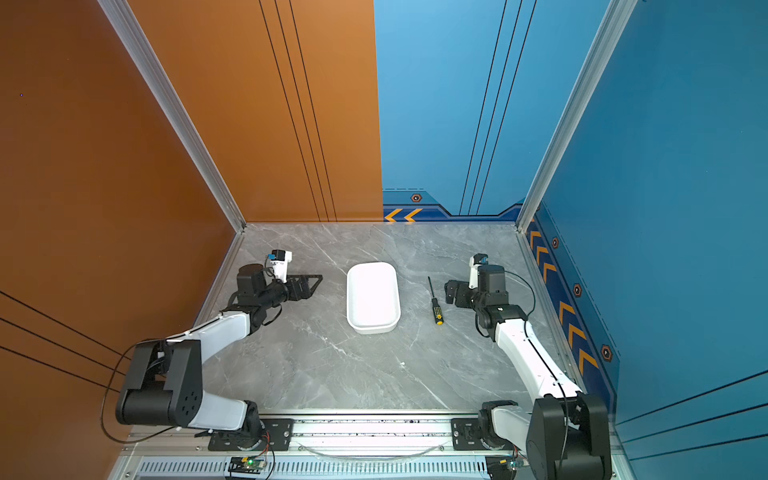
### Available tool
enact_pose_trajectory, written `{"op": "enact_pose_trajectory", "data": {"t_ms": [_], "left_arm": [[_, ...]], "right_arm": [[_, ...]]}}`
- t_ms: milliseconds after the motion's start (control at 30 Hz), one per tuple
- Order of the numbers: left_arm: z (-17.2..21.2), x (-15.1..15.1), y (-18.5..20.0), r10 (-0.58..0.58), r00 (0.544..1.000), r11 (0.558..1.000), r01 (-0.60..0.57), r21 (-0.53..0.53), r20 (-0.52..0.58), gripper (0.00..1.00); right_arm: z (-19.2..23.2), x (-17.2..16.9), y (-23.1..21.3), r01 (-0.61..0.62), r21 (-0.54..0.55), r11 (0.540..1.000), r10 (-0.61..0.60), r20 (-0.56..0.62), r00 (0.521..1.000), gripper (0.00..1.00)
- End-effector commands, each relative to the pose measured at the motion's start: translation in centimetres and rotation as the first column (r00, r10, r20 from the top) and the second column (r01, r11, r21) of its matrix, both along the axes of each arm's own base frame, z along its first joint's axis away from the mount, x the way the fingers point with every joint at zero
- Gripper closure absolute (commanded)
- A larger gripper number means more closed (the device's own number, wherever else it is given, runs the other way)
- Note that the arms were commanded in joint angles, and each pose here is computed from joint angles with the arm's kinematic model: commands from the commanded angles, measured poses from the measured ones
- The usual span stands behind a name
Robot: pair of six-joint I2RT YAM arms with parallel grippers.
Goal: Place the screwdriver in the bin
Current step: 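Lower the right gripper over the screwdriver handle while the left gripper hovers beside the bin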
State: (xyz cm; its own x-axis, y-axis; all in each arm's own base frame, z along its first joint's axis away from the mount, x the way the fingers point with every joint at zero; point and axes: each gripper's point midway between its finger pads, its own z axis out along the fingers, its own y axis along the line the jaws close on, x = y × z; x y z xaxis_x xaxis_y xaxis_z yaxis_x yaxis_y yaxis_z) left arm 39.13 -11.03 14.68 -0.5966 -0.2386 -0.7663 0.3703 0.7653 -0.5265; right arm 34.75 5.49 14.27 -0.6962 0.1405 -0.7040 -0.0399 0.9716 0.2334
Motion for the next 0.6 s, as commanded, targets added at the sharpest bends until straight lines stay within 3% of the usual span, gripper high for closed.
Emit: {"op": "enact_pose_trajectory", "data": {"t_ms": [0,367,567], "left_arm": [[0.0,-1.4,-1.5,-0.079,0.996,0.993,0.075,-0.086,-0.05,0.02],[-1.8,-3.1,-3.9,-0.188,0.963,0.962,0.141,-0.235,-0.193,0.02],[-3.1,-3.9,-5.0,-0.216,0.948,0.957,0.158,-0.245,-0.235,0.02]], "right_arm": [[-2.1,-1.9,2.7,-0.073,0.058,0.996,0.082,-0.176,0.981,0.03],[-6.5,-2.3,4.3,-0.119,-0.014,0.993,0.107,-0.339,0.935,0.06],[-8.3,-2.0,4.9,-0.148,-0.064,0.987,0.11,-0.4,0.91,0.08]]}}
